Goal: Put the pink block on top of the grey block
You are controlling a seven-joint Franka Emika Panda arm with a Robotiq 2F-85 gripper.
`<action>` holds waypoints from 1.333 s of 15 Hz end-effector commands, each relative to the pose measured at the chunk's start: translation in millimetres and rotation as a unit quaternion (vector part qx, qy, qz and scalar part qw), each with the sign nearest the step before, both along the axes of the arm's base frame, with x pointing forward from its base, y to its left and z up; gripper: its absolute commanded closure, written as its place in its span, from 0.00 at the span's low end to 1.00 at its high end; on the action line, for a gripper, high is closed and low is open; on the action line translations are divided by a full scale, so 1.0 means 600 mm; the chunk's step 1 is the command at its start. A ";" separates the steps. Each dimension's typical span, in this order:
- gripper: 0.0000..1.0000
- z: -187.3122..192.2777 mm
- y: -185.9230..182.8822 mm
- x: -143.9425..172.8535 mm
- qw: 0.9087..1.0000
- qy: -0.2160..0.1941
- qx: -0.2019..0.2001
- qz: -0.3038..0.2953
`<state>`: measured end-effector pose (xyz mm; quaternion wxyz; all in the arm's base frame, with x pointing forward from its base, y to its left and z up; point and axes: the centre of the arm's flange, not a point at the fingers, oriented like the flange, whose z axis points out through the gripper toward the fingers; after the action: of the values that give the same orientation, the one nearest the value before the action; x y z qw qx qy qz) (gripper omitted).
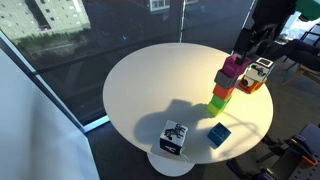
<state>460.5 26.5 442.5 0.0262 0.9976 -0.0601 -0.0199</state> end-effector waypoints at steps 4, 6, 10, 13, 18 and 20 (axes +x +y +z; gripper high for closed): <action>0.00 0.014 -0.027 -0.064 0.999 0.023 0.002 0.025; 0.00 0.011 -0.040 -0.080 0.999 0.026 0.005 0.027; 0.00 0.006 -0.065 -0.117 0.999 0.028 0.013 0.038; 0.00 0.007 -0.085 -0.144 0.999 0.027 0.020 0.042; 0.00 0.029 -0.113 -0.186 0.999 0.020 0.027 0.032; 0.00 0.042 -0.122 -0.199 0.999 0.013 0.030 0.024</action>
<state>361.8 -36.2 453.1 0.0002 0.9984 -0.0337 -0.0449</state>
